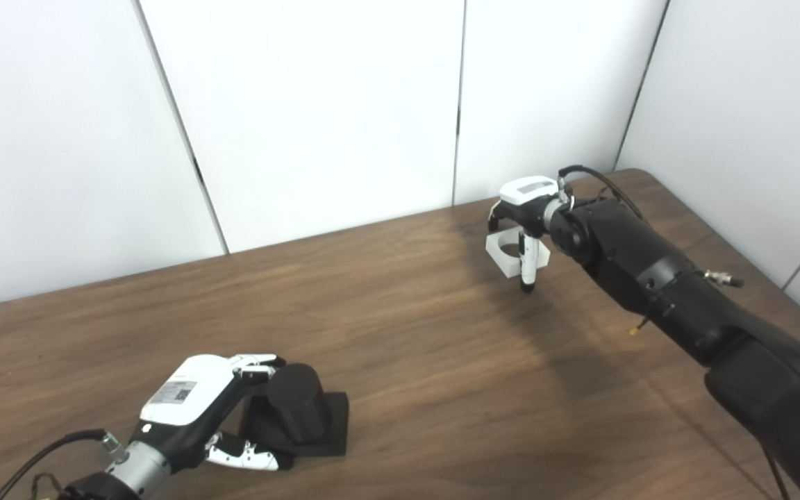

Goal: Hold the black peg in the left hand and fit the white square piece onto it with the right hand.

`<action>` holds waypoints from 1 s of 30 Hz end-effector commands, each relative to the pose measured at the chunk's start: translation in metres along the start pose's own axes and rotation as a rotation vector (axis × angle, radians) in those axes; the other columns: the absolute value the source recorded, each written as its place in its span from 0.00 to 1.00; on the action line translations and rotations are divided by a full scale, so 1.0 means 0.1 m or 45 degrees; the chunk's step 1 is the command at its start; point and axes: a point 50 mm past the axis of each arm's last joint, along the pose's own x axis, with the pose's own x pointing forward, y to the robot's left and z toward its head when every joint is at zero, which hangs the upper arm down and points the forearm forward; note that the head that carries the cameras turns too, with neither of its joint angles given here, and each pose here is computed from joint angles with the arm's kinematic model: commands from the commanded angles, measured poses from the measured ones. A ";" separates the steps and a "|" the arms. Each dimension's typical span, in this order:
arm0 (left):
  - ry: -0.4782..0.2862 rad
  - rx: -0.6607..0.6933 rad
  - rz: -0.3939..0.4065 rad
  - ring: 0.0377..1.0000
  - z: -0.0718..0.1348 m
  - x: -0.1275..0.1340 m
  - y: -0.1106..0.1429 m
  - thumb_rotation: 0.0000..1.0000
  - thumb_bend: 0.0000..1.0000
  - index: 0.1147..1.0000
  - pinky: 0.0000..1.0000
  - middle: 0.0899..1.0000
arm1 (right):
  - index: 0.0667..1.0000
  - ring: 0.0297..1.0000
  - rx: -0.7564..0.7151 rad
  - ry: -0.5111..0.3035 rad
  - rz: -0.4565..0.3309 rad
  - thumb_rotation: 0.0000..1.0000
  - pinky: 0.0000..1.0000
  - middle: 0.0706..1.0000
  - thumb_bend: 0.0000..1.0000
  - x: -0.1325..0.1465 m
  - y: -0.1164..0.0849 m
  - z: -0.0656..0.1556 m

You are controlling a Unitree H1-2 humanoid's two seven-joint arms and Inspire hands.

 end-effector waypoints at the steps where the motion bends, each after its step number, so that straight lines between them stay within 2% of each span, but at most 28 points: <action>1: 0.030 0.040 -0.161 0.84 -0.08 -0.16 -0.18 0.06 0.52 0.42 0.80 0.84 | 0.76 0.85 -0.038 0.060 -0.043 0.12 0.69 0.87 0.78 -0.04 -0.12 -0.20; 22: 0.029 0.036 -0.153 0.84 -0.08 -0.15 -0.14 0.06 0.52 0.42 0.78 0.83 | 0.73 0.83 -0.068 0.107 -0.039 0.16 0.68 0.85 0.78 -0.11 -0.14 -0.37; 26: 0.031 0.032 -0.155 0.85 -0.08 -0.15 -0.14 0.06 0.52 0.42 0.79 0.84 | 0.68 0.82 -0.062 0.107 -0.037 0.17 0.68 0.82 0.77 -0.10 -0.12 -0.38; 28: 0.027 0.032 -0.150 0.84 -0.09 -0.15 -0.14 0.06 0.52 0.42 0.79 0.83 | 0.61 0.82 -0.036 0.098 -0.046 0.15 0.69 0.81 0.77 -0.09 -0.10 -0.37; 29: 0.026 0.031 -0.148 0.84 -0.09 -0.15 -0.14 0.06 0.52 0.42 0.78 0.83 | 0.54 0.81 -0.020 0.093 -0.052 0.15 0.69 0.81 0.65 -0.09 -0.09 -0.37; 30: 0.025 0.031 -0.146 0.84 -0.09 -0.15 -0.14 0.06 0.52 0.42 0.78 0.83 | 0.49 0.82 -0.013 0.089 -0.056 0.14 0.69 0.81 0.57 -0.09 -0.08 -0.36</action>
